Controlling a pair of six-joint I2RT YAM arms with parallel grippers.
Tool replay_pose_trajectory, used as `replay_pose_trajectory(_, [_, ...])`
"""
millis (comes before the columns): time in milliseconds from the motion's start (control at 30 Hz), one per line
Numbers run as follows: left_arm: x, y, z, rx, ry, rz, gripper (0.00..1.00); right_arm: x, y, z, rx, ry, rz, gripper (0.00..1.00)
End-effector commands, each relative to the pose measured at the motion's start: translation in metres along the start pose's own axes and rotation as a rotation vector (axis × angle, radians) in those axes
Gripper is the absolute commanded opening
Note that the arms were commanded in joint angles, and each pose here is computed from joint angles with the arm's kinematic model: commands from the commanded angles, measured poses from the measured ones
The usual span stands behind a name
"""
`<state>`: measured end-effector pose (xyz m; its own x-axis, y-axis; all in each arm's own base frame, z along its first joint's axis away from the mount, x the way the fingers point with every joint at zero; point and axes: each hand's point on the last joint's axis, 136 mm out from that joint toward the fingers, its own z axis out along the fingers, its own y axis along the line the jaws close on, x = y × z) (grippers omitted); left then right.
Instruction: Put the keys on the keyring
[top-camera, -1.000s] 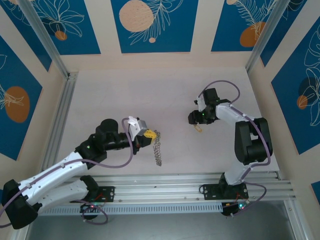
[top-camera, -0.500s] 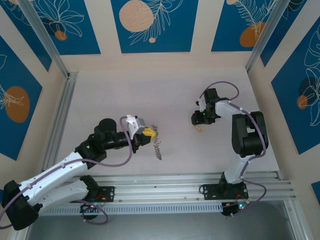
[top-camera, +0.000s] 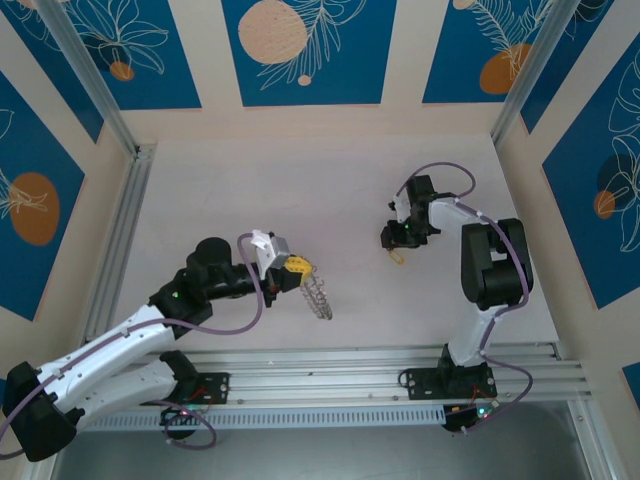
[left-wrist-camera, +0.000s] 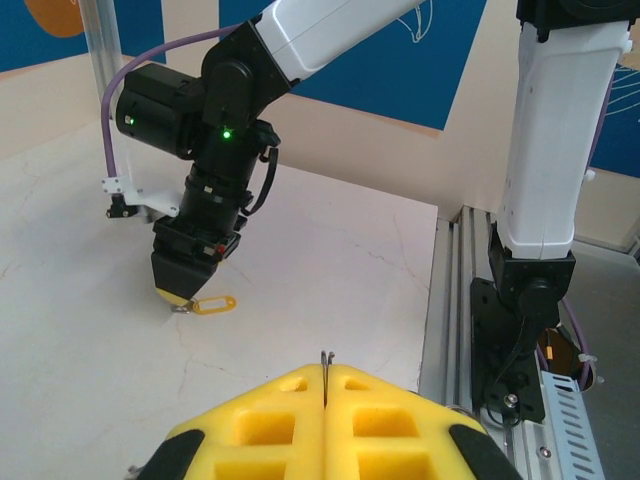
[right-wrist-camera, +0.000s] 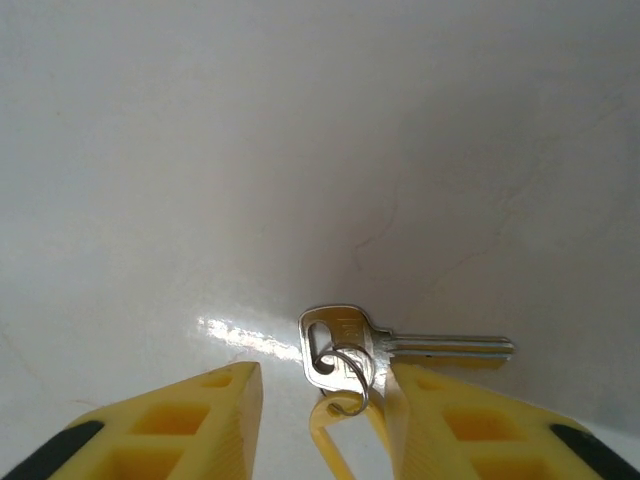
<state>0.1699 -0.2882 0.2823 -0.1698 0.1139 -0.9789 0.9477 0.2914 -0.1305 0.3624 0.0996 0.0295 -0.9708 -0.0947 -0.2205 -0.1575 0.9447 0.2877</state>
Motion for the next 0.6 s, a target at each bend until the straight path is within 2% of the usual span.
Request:
replay_pose_trajectory(0, [-0.0164, -0.0048, -0.0063, 0.017, -0.066, 0.031, 0.0, 0.0059, 0.0054, 0.0029, -0.04, 0.038, 0.003, 0.35])
replay_pose_trajectory(267, [-0.0174, -0.0053, -0.007, 0.019, -0.072, 0.033, 0.0, 0.01, 0.0038, 0.0048, -0.038, 0.045, 0.005, 0.33])
replay_pose_trajectory(567, [-0.0181, -0.0057, -0.0087, 0.015, -0.076, 0.038, 0.0, 0.0106, 0.0009, 0.0076, -0.032, 0.052, 0.004, 0.22])
